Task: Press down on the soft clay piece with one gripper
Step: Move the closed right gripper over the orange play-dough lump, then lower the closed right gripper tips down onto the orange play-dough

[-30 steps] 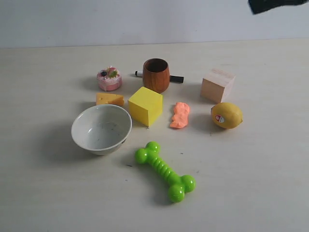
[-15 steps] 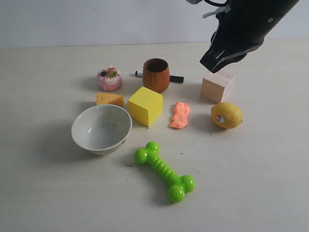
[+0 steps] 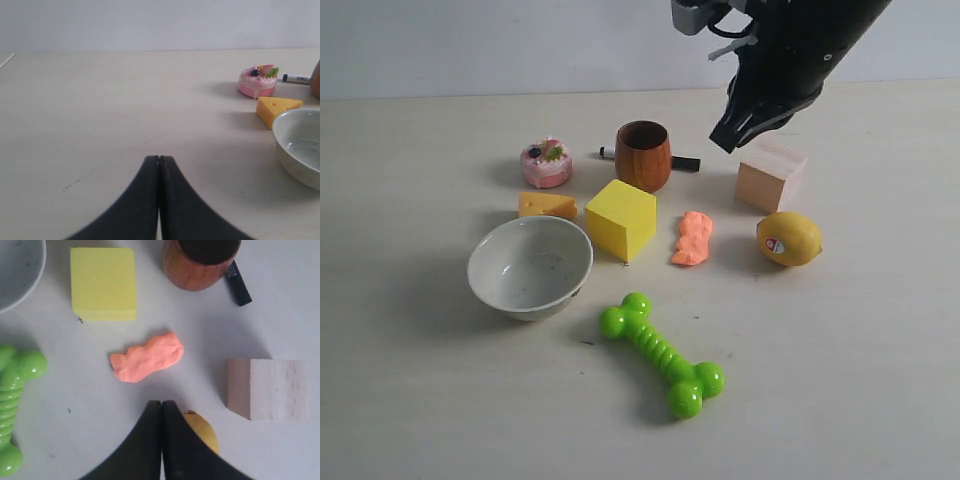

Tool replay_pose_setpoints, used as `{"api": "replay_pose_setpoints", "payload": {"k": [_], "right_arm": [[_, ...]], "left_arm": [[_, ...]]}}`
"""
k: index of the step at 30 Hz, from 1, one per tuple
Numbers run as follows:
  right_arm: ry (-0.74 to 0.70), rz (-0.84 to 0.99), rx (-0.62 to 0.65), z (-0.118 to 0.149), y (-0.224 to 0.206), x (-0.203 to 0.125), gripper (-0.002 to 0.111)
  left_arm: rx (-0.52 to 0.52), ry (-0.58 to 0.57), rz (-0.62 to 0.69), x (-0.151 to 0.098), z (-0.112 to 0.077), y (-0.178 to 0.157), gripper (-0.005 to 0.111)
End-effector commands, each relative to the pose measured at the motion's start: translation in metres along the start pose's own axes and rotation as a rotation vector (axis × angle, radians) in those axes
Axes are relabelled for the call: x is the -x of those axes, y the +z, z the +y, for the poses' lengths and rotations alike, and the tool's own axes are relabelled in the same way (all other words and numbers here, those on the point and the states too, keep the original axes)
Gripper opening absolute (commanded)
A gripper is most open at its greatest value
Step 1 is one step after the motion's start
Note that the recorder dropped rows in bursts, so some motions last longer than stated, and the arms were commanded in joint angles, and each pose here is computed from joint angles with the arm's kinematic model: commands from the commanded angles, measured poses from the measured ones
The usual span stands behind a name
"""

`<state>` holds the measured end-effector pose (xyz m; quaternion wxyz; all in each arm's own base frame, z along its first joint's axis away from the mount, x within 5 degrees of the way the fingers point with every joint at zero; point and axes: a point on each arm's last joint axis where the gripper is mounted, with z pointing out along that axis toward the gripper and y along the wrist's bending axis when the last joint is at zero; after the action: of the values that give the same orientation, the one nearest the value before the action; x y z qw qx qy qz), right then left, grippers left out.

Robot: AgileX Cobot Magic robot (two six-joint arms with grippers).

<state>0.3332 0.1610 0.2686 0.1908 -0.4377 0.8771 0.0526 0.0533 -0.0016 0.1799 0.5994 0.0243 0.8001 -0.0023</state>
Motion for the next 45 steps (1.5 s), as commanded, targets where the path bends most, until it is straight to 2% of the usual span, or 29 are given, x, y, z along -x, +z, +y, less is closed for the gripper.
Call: {"api": "replay_pose_setpoints", "payload": {"k": [1, 6, 9, 14, 20, 30, 38, 45], "right_arm": [[0.001, 0.004, 0.017, 0.002, -0.001, 0.0, 0.0], [-0.078, 0.018, -0.055, -0.008, 0.015, 0.002, 0.0], [-0.157, 0.082, -0.023, -0.01, 0.039, -0.002, 0.0], [-0.204, 0.147, 0.01, -0.012, 0.068, -0.008, 0.0], [-0.212, 0.171, 0.018, -0.015, 0.092, -0.008, 0.0], [-0.182, 0.164, 0.062, -0.024, 0.102, 0.017, 0.0], [-0.141, 0.183, 0.114, -0.016, 0.119, 0.015, 0.0], [-0.188, 0.174, 0.115, 0.002, 0.121, 0.025, 0.0]], "left_arm": [[-0.008, -0.002, -0.013, 0.001, 0.0, 0.0, 0.0], [-0.008, -0.002, -0.013, 0.001, 0.0, 0.0, 0.0], [-0.008, -0.002, -0.013, 0.001, 0.0, 0.0, 0.0], [-0.008, -0.002, -0.013, 0.001, 0.0, 0.0, 0.0], [-0.008, -0.002, -0.013, 0.001, 0.0, 0.0, 0.0], [-0.008, -0.002, -0.013, 0.001, 0.0, 0.0, 0.0], [-0.008, -0.002, -0.013, 0.001, 0.0, 0.0, 0.0], [-0.008, -0.002, -0.013, 0.001, 0.0, 0.0, 0.0]]}}
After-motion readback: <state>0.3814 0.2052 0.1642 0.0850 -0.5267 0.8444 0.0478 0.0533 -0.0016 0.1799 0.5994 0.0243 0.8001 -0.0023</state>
